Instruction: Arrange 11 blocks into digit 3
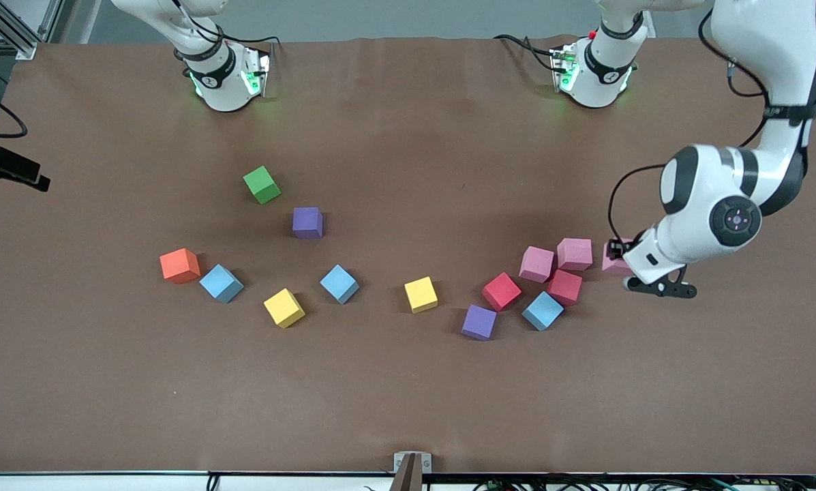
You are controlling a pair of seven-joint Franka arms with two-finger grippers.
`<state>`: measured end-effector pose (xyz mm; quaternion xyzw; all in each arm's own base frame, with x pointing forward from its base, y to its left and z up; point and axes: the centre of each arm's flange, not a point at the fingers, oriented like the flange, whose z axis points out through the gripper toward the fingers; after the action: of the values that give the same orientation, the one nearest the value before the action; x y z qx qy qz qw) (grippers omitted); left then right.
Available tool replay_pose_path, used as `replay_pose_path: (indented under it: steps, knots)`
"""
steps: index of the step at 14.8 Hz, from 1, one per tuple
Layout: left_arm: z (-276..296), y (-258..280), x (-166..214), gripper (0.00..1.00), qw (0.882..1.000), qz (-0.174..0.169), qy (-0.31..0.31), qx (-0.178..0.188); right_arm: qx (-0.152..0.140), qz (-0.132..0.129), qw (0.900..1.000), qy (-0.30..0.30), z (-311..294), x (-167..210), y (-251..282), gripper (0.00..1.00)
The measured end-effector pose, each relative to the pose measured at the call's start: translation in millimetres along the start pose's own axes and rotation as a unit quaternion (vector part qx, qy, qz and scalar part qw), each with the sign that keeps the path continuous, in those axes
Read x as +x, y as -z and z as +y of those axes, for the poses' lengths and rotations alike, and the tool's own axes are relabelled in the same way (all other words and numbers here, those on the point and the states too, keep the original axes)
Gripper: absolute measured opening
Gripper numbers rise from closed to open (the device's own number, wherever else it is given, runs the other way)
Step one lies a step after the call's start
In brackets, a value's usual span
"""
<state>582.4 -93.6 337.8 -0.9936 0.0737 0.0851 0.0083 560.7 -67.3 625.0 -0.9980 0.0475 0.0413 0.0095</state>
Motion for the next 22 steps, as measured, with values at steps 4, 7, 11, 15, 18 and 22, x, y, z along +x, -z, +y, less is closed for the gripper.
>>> replay_pose_path:
  steps: [4,7,11,15,18,22]
  knots:
    - [117,50,-42,0.52,1.0,0.0,0.025,0.009,0.0,-0.009,1.0,-0.001,1,6,-10,1.0]
    - [219,35,-72,0.52,0.999,-0.002,0.045,0.008,0.0,-0.032,0.999,0.0,0,21,-36,1.0]
    - [329,-3,-106,0.52,0.998,0.008,0.066,-0.02,-0.003,-0.03,0.999,0.011,-13,58,-82,1.0]
    - [415,-54,-143,0.52,0.996,0.0,0.071,-0.048,-0.006,-0.037,0.999,0.03,-38,80,-120,1.0]
    - [455,-91,-163,0.52,0.997,-0.011,0.061,-0.047,-0.009,-0.042,0.998,0.04,-52,89,-140,1.0]
    - [477,-126,-166,0.52,0.997,0.019,0.068,-0.028,-0.009,-0.035,0.998,0.042,-51,98,-151,1.0]
